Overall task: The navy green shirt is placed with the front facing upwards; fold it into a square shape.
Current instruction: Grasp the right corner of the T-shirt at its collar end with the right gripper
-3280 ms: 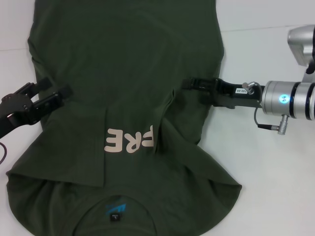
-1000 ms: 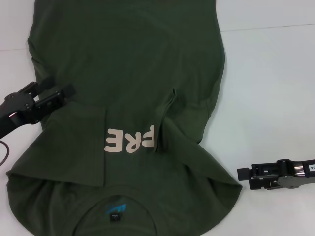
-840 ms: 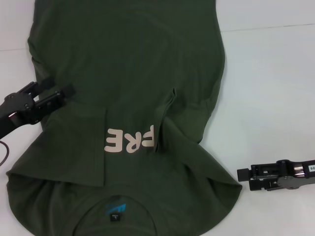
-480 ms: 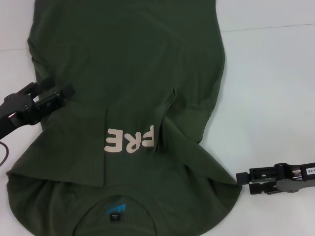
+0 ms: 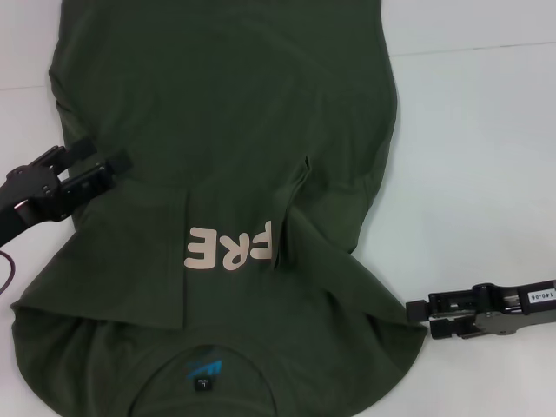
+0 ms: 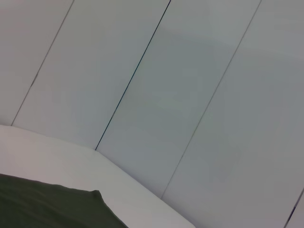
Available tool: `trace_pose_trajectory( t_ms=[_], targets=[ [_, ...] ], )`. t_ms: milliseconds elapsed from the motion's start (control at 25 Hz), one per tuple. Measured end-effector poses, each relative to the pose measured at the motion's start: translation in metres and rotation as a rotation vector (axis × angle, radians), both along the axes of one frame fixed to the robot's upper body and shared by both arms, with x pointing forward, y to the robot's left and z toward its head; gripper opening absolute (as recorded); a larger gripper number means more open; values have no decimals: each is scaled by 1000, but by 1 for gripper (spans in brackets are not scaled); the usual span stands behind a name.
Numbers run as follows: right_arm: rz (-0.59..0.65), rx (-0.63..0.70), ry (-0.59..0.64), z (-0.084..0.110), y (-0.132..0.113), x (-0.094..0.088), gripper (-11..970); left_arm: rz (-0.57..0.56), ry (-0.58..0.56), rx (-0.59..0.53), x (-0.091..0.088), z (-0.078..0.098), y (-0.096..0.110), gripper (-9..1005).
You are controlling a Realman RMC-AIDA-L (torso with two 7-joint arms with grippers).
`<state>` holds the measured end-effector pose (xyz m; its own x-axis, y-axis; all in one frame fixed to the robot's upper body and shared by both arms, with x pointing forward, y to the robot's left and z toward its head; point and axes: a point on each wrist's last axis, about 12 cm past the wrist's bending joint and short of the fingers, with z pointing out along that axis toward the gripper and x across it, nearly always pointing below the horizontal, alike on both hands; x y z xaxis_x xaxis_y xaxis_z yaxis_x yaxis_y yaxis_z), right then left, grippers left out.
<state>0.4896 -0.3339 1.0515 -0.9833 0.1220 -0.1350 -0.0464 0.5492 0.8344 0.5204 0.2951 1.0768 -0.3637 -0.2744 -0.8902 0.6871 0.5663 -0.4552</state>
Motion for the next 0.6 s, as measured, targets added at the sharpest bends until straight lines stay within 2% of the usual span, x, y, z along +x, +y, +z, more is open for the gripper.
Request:
trace_pose_trajectory(
  t_ms=[600],
  targets=[
    [1,-5,-3,4,2,7,945,5,-2,7,2,0,0,904]
  ],
)
